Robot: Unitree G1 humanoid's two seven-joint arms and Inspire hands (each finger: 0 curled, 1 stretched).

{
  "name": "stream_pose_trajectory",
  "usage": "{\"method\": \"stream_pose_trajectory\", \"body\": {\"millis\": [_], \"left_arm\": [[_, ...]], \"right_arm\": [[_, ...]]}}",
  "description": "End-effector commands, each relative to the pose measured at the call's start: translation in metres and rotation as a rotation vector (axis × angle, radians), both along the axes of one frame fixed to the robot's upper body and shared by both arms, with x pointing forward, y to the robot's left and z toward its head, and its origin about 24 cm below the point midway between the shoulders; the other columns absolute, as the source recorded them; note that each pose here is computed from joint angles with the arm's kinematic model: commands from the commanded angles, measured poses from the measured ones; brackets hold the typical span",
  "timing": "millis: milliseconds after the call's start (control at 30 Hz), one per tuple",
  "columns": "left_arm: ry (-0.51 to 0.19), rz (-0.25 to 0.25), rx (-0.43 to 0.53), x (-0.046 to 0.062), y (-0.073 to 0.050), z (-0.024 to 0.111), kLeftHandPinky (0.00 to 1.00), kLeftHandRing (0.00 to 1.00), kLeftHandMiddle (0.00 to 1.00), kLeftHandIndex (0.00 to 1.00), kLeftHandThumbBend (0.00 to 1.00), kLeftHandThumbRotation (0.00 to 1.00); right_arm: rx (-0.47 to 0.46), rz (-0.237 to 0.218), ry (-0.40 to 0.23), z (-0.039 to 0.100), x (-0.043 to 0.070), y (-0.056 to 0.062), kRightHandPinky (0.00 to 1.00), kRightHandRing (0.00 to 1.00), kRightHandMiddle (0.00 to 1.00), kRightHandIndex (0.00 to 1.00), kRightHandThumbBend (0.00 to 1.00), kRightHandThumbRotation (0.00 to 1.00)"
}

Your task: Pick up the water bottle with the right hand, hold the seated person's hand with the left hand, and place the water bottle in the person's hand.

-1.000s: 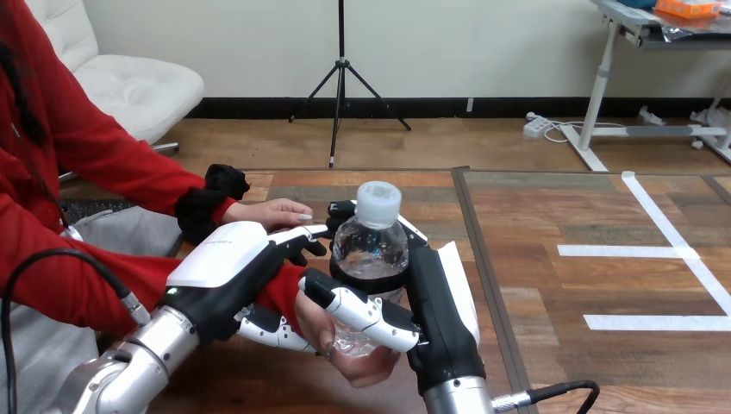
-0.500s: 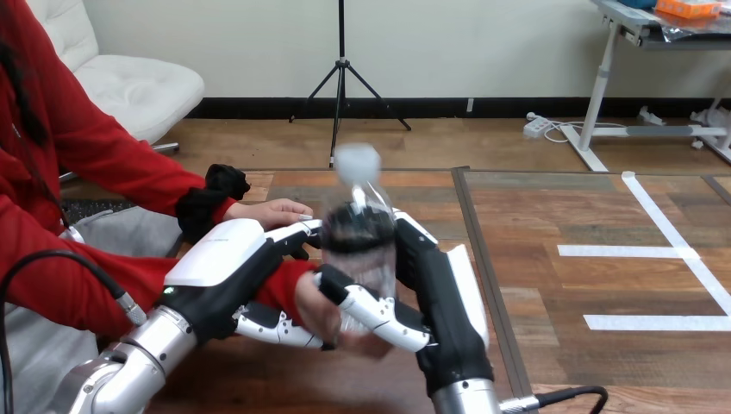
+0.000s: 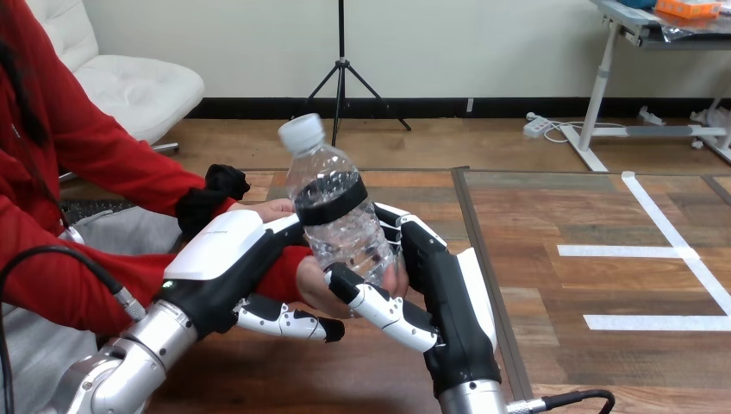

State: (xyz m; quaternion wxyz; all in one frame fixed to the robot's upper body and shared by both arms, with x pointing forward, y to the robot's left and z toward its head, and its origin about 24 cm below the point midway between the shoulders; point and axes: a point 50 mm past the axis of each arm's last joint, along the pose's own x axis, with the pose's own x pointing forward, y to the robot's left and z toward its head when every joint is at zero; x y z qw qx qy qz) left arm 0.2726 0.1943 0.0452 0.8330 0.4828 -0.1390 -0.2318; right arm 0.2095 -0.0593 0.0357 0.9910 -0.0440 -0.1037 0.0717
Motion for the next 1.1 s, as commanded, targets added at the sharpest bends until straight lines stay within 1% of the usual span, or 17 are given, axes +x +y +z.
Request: {"method": "stream_pose_trajectory", "body": {"millis": [0,267,367,400,567,667,700,867,1067], "left_arm": [[-0.064,-0.023,-0.035,0.0029,-0.0047,0.0146,0.68,0.77,0.84,0.90,0.96,0.42],[-0.067,-0.033,-0.031,0.0017,-0.0036,0.0166,0.70,0.80,0.86,0.93,0.99,0.44],[-0.070,-0.040,-0.030,0.0011,-0.0031,0.0171,0.73,0.83,0.89,0.95,1.00,0.47],[-0.069,-0.042,-0.030,0.0009,-0.0030,0.0172,0.75,0.86,0.91,0.97,1.00,0.48],[-0.068,-0.048,-0.024,-0.0003,-0.0026,0.0177,0.78,0.91,0.95,0.99,1.00,0.54],[-0.067,-0.052,-0.018,-0.0012,-0.0025,0.0178,0.82,0.94,0.98,0.99,1.00,0.57],[-0.067,-0.052,-0.016,-0.0015,-0.0025,0.0177,0.86,0.96,0.99,1.00,1.00,0.59],[-0.062,-0.054,-0.012,-0.0030,-0.0026,0.0171,0.92,0.99,1.00,1.00,1.00,0.62],[-0.048,-0.047,-0.005,-0.0049,-0.0026,0.0166,0.98,1.00,1.00,1.00,1.00,0.60]], "right_arm": [[0.066,-0.016,-0.065,0.0188,0.0071,0.0068,0.54,0.67,0.71,0.73,1.00,0.59],[0.081,-0.018,-0.059,0.0185,0.0077,0.0082,0.54,0.67,0.71,0.73,1.00,0.59],[0.083,-0.015,-0.058,0.0185,0.0075,0.0092,0.55,0.68,0.71,0.73,1.00,0.59],[0.083,-0.014,-0.058,0.0185,0.0074,0.0095,0.55,0.68,0.71,0.74,1.00,0.59],[0.085,-0.010,-0.063,0.0185,0.0074,0.0109,0.56,0.68,0.71,0.74,1.00,0.60],[0.087,-0.008,-0.066,0.0187,0.0074,0.0112,0.56,0.69,0.72,0.74,1.00,0.61],[0.088,-0.008,-0.067,0.0188,0.0073,0.0113,0.57,0.69,0.72,0.74,1.00,0.62],[0.089,-0.006,-0.068,0.0192,0.0069,0.0111,0.59,0.71,0.74,0.76,1.00,0.64],[0.096,-0.010,-0.070,0.0192,0.0068,0.0096,0.66,0.77,0.79,0.80,1.00,0.68]]}}
